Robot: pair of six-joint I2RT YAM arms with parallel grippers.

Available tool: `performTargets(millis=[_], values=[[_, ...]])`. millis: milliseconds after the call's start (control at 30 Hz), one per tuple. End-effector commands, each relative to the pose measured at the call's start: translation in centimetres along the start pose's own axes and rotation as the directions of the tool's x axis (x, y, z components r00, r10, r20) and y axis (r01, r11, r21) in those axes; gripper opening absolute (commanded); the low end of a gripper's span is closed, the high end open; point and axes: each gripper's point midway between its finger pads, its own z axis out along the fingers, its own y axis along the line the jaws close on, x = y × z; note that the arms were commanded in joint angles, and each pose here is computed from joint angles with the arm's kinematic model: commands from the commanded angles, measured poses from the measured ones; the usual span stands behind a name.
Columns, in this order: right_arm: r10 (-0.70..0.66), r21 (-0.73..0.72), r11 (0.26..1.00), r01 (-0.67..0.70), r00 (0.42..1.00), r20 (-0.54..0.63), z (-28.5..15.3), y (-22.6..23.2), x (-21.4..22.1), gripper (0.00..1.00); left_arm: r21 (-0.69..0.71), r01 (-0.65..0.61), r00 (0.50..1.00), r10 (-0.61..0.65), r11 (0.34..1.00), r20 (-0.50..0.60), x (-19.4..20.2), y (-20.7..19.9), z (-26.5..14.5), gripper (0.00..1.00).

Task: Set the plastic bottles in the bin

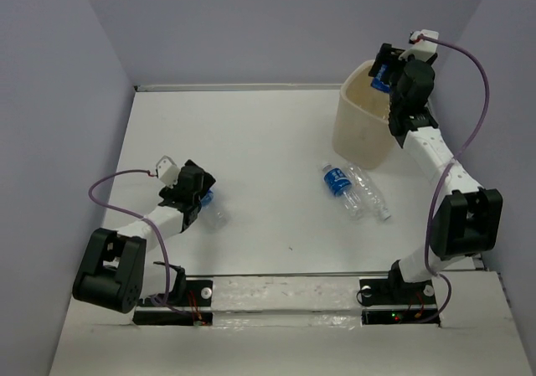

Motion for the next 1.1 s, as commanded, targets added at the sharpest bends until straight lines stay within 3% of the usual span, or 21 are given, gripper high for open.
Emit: performTargets(millis=[0,167,433,633,867,967,1067], values=[[0.130,-0.124,0.986,-0.115,0.985,0.115,-3.0,1.8,-6.9,0.89,0.023,-0.001,0.999,0.000,1.000,0.042,-1.0,-0.4,0.1,0.93],[0.258,-0.263,0.935,-0.239,0.965,0.043,-8.5,4.1,-8.5,0.89,0.051,0.006,0.998,-0.010,0.999,0.069,-1.7,-0.7,-0.4,0.75],[0.314,-0.435,0.812,-0.390,0.919,-0.239,-18.4,9.3,0.3,0.87,0.046,-0.045,0.999,0.045,0.998,0.007,-0.6,-1.1,0.1,0.81],[0.183,-0.570,0.687,-0.451,0.867,-0.464,-27.2,15.0,7.5,0.86,0.085,-0.036,0.999,0.036,0.996,-0.002,-1.3,-2.4,-0.6,0.59],[0.053,-0.594,0.644,-0.482,0.802,-0.594,-34.9,15.8,13.2,0.80,0.301,0.012,0.998,-0.031,0.954,0.059,-6.2,-9.1,-5.3,0.51],[0.033,-0.607,0.608,-0.512,0.780,-0.624,-37.2,15.9,14.0,0.73,0.383,0.025,0.991,-0.072,0.924,0.110,-8.8,-12.7,-8.1,0.51],[-0.002,-0.602,0.619,-0.504,0.766,-0.643,-38.3,15.5,15.5,0.63,0.454,-0.007,0.980,-0.084,0.891,0.179,-11.1,-17.5,-11.6,0.50]])
